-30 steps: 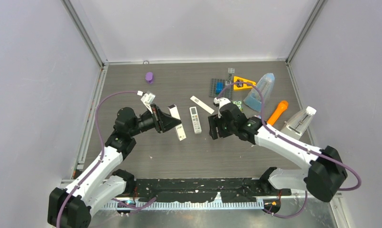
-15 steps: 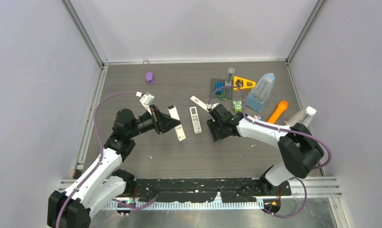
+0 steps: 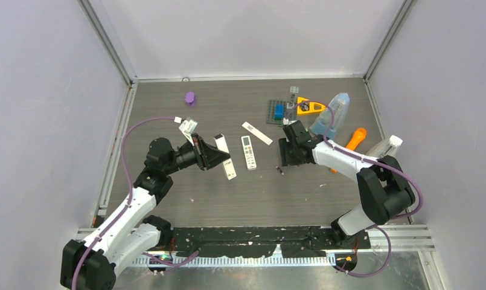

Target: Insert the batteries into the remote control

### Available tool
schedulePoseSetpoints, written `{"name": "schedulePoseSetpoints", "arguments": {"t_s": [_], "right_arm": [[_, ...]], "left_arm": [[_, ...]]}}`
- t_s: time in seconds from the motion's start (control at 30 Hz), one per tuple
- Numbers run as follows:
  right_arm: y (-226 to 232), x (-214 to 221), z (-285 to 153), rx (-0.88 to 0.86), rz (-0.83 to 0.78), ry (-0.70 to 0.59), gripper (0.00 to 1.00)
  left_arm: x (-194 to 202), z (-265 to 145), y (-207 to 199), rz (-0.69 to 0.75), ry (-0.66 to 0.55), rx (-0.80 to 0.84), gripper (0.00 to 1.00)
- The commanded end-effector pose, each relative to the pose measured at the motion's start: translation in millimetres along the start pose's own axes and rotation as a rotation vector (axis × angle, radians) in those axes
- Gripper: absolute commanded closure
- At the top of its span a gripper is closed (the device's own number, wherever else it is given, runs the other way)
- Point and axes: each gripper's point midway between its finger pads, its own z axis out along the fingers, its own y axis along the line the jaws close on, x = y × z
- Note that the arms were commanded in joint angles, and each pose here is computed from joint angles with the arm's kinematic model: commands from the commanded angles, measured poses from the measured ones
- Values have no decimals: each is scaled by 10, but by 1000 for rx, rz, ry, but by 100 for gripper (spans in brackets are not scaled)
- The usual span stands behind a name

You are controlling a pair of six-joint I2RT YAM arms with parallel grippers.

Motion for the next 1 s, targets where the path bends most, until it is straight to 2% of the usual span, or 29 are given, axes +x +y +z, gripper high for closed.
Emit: {"name": "schedulePoseSetpoints", "arguments": {"t_s": [0.0,0.23,0.43,0.73,0.97], "right_arm": [[-88,-243,5,12,65,-48,47],[-237,-400,130,58,28,-32,48],[-351,-307,196,93,36,48,54],[-411,-207,232,81,34,93,49],[-366,-50,208,33,100,147,57]], "left_arm": [[-96,18,-10,35,-36,13,100],[-64,22,10,26,-26,13,100],[-54,31,14,22,-21,18,100],[-48,49,30,15,-15,28,100],[-52,56,35,2,-18,29,100]]}}
